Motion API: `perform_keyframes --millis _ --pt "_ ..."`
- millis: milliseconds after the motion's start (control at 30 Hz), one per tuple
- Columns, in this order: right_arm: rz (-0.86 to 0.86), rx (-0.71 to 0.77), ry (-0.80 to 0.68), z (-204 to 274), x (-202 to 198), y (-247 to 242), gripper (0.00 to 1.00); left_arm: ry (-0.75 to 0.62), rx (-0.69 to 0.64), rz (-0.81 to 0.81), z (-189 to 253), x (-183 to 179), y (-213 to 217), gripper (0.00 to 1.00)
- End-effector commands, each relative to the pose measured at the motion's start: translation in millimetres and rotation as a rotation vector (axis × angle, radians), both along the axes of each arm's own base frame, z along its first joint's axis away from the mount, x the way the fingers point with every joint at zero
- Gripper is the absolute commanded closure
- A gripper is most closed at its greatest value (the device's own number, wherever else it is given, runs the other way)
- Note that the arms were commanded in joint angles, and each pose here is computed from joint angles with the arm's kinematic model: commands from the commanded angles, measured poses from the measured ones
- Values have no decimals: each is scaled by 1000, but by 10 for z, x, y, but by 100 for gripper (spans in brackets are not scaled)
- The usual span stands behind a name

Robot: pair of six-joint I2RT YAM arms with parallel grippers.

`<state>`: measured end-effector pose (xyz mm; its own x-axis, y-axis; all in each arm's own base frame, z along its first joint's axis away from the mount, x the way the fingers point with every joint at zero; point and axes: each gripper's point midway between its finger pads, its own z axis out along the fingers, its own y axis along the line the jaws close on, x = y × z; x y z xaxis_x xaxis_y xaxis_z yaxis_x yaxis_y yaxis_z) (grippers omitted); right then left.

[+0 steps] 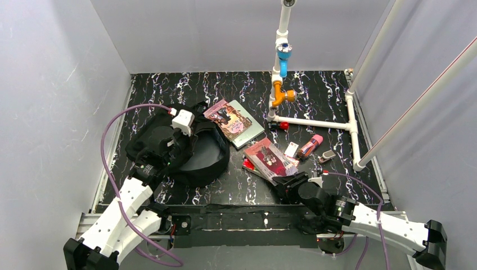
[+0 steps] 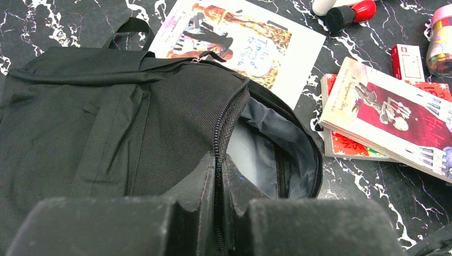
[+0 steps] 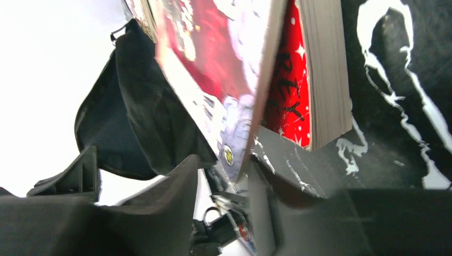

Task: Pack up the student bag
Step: Pick up the book from the center of the board.

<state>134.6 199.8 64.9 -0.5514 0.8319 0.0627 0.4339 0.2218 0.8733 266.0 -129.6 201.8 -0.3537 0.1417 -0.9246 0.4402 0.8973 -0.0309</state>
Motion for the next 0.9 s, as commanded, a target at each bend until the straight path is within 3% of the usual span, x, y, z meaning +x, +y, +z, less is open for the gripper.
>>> perform_keyframes --millis 0,67,133,333,500,667,767,867 --pt "-82 -146 38 -447 22 -302 71 -46 -12 -7 123 15 -9 100" --pt "-82 -159 24 -444 34 -316 89 -50 -11 -7 132 13 -4 100" --pt "-82 -179 14 -411 40 -339 99 -51 -11 -5 130 15 -2 100" --pt "11 -303 -174 85 119 -318 99 -35 -12 22 99 35 25 100" --pt "248 -437 -498 953 97 -128 99 58 -50 147 72 65 123 100" --pt "476 -629 -592 1385 -58 -154 99 191 -122 217 221 14 90 100" --pt "588 -633 -658 1588 -150 -34 99 225 -130 254 247 4 117 100" --pt "673 -624 -734 1776 -190 146 99 177 -125 321 331 -6 266 100"
